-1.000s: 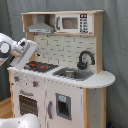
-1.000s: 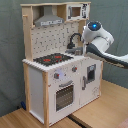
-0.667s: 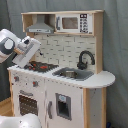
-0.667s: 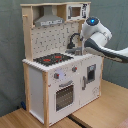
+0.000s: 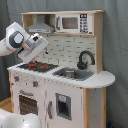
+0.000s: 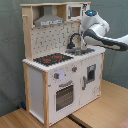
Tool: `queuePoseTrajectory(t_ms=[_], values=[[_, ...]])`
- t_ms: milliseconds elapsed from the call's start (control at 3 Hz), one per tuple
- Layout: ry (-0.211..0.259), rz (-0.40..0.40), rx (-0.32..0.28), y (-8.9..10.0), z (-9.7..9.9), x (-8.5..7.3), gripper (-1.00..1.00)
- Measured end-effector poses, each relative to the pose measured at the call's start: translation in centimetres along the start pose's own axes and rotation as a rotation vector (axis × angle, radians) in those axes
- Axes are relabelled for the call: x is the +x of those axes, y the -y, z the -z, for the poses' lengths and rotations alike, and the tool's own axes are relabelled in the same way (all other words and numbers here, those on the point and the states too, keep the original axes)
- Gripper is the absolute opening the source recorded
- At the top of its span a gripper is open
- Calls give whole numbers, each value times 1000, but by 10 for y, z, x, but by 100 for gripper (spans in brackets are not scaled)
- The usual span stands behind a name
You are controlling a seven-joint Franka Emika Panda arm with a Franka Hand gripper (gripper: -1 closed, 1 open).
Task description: Play with the kitchen
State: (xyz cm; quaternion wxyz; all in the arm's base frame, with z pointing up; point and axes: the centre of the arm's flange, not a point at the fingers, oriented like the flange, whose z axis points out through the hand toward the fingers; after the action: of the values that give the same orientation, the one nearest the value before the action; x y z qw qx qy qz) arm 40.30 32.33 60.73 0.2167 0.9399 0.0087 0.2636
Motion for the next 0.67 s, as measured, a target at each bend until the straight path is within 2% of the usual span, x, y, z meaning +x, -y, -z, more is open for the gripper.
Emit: queuePoseTrajectory(t_ms=[667], values=[[61, 71, 65, -33, -29, 37, 100]])
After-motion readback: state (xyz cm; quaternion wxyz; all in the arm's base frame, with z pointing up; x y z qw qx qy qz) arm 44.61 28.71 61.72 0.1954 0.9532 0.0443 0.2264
